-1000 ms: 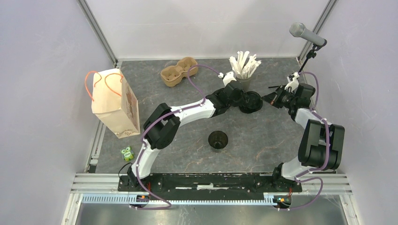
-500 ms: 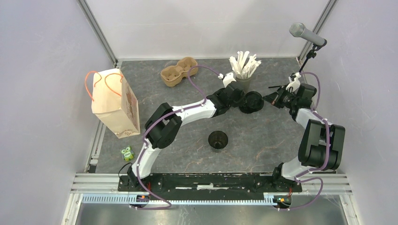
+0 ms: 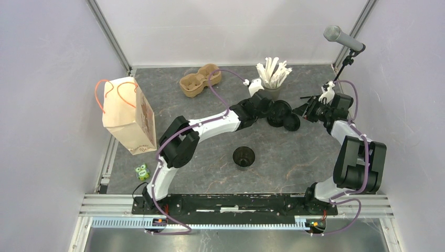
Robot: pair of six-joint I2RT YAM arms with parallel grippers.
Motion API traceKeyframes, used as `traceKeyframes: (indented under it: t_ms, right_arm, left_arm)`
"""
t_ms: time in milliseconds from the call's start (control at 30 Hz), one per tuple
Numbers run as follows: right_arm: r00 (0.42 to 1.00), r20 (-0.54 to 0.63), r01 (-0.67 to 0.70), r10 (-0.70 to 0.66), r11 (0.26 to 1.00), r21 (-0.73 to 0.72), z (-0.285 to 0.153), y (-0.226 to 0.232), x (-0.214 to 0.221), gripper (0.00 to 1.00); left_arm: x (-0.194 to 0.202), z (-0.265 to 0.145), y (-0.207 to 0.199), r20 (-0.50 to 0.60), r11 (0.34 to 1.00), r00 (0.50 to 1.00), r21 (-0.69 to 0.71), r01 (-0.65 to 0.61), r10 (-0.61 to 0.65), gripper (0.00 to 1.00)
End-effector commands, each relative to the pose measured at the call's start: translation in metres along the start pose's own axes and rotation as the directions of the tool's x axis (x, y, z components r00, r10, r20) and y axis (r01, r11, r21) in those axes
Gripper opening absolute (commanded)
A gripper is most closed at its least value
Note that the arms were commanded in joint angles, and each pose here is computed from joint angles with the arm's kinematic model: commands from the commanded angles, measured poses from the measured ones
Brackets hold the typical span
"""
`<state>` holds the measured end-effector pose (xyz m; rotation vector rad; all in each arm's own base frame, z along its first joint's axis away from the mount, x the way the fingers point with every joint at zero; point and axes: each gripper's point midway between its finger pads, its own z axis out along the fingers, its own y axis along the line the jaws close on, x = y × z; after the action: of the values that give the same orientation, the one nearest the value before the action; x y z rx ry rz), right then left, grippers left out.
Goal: Pack the takeout coffee
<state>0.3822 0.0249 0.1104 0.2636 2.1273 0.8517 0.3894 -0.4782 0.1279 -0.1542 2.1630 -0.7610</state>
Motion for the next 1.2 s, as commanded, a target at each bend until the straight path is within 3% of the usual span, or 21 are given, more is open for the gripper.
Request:
traceKeyframes:
  t_ms: [0, 133, 267, 400, 467, 533, 900, 1167]
  right_arm:
    - [0.993, 0.077, 0.084, -0.085, 0.996, 0.019, -0.011, 0.011, -0.035, 0.35]
    - [0.991, 0.084, 0.095, -0.102, 0.991, 0.089, -0.016, 0.002, -0.039, 0.33]
    - [0.993, 0.026, 0.108, -0.118, 0.962, 0.25, -0.022, -0.024, -0.03, 0.32]
    - [0.991, -0.033, 0.129, -0.128, 0.894, 0.428, -0.032, -0.051, -0.02, 0.41]
    - [0.99, -0.061, 0.142, -0.129, 0.852, 0.504, -0.04, -0.065, -0.015, 0.49]
    - [0.986, -0.085, 0.166, -0.143, 0.814, 0.556, -0.046, -0.074, -0.013, 0.5]
    - [0.986, -0.118, 0.167, -0.121, 0.818, 0.551, -0.034, -0.084, 0.011, 0.42]
    - [0.982, -0.155, 0.175, -0.104, 0.805, 0.567, -0.019, -0.097, 0.025, 0.37]
  left_arm:
    - [-0.08, -0.051, -0.037, 0.183, 0.999, 0.982, 0.029, -0.046, 0.04, 0.02]
    - [-0.101, -0.075, -0.037, 0.222, 0.997, 0.972, 0.005, -0.079, 0.076, 0.02]
    - [-0.121, -0.108, -0.031, 0.248, 0.991, 0.959, -0.027, -0.132, 0.134, 0.02]
    - [-0.137, -0.156, -0.028, 0.263, 0.985, 0.95, -0.009, -0.172, 0.168, 0.02]
    - [-0.133, -0.176, -0.023, 0.229, 0.977, 0.952, 0.011, -0.213, 0.204, 0.02]
    - [-0.125, -0.199, -0.011, 0.175, 0.966, 0.952, 0.015, -0.256, 0.25, 0.02]
    - [-0.052, -0.314, 0.083, -0.082, 0.917, 0.915, 0.093, -0.388, 0.396, 0.03]
    - [-0.036, -0.353, 0.123, -0.071, 0.892, 0.891, 0.108, -0.44, 0.448, 0.02]
